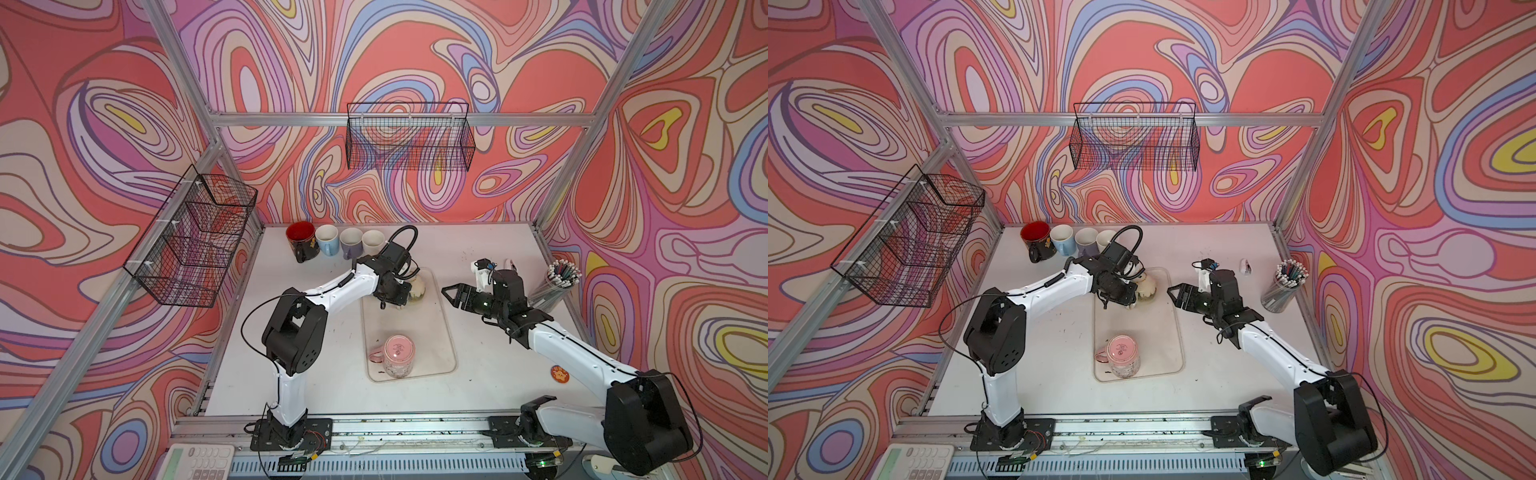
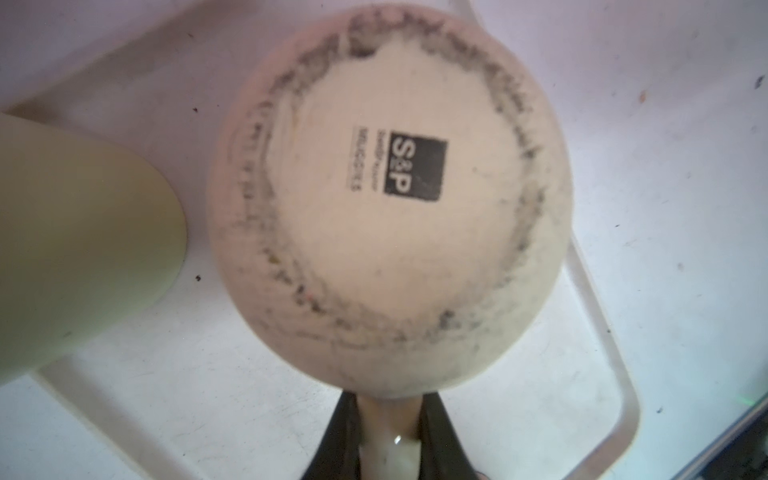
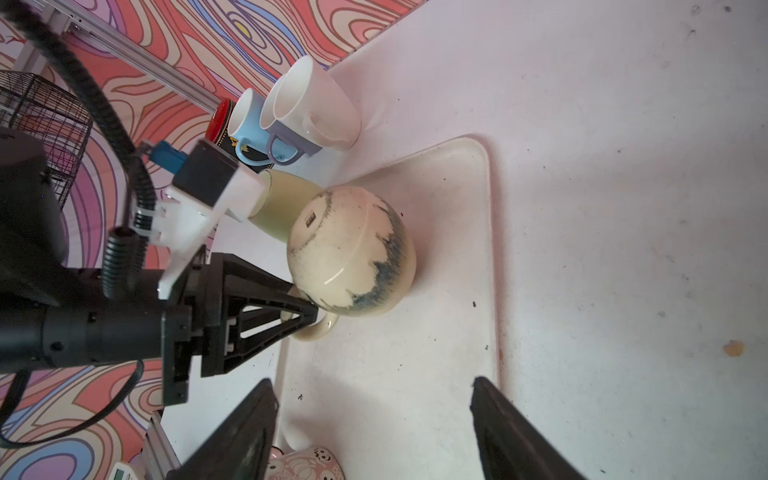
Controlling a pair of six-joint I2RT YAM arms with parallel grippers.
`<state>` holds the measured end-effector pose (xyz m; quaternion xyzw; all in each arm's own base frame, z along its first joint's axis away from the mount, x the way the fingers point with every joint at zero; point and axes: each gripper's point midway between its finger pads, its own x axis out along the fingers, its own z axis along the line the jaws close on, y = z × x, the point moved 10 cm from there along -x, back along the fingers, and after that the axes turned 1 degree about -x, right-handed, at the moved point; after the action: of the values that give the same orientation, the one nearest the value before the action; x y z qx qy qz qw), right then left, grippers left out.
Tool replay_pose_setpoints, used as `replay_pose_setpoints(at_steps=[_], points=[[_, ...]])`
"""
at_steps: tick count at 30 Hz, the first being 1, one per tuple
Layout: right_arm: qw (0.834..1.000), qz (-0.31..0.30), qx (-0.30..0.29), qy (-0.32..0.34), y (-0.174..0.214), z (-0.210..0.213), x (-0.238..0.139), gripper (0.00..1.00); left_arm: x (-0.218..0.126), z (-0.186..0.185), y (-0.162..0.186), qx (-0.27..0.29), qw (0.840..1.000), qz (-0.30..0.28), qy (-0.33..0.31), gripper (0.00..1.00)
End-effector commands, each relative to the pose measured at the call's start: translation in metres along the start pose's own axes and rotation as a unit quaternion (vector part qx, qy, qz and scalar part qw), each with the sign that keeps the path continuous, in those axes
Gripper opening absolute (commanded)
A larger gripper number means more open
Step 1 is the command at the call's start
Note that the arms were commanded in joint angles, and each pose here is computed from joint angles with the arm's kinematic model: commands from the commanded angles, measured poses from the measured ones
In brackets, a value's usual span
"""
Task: Turn the mug right side up
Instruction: 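Lift the cream mug off the tray with the left gripper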
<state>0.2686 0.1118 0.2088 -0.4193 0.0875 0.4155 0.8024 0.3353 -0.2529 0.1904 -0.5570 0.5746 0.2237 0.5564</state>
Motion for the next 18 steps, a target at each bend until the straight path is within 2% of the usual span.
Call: replay_pose_setpoints(at_steps=[1,9,18], points=[[1.0,-0.001,0.005,-0.011,0.002,0.0,-0.003,0.76,-0.039,-0.01,-0.022,-0.009,0.994,-0.084,0.072,0.0],[0.999,0.012,0.011,-0.04,0.008,0.001,-0.003,0.76,-0.049,-0.002,-0.028,-0.037,0.987,-0.108,0.113,0.0],[0.987,0.026,0.019,-0.156,0.011,0.012,0.003,0.76,-0.074,-0.001,-0.037,-0.072,0.961,-0.168,0.206,0.0]])
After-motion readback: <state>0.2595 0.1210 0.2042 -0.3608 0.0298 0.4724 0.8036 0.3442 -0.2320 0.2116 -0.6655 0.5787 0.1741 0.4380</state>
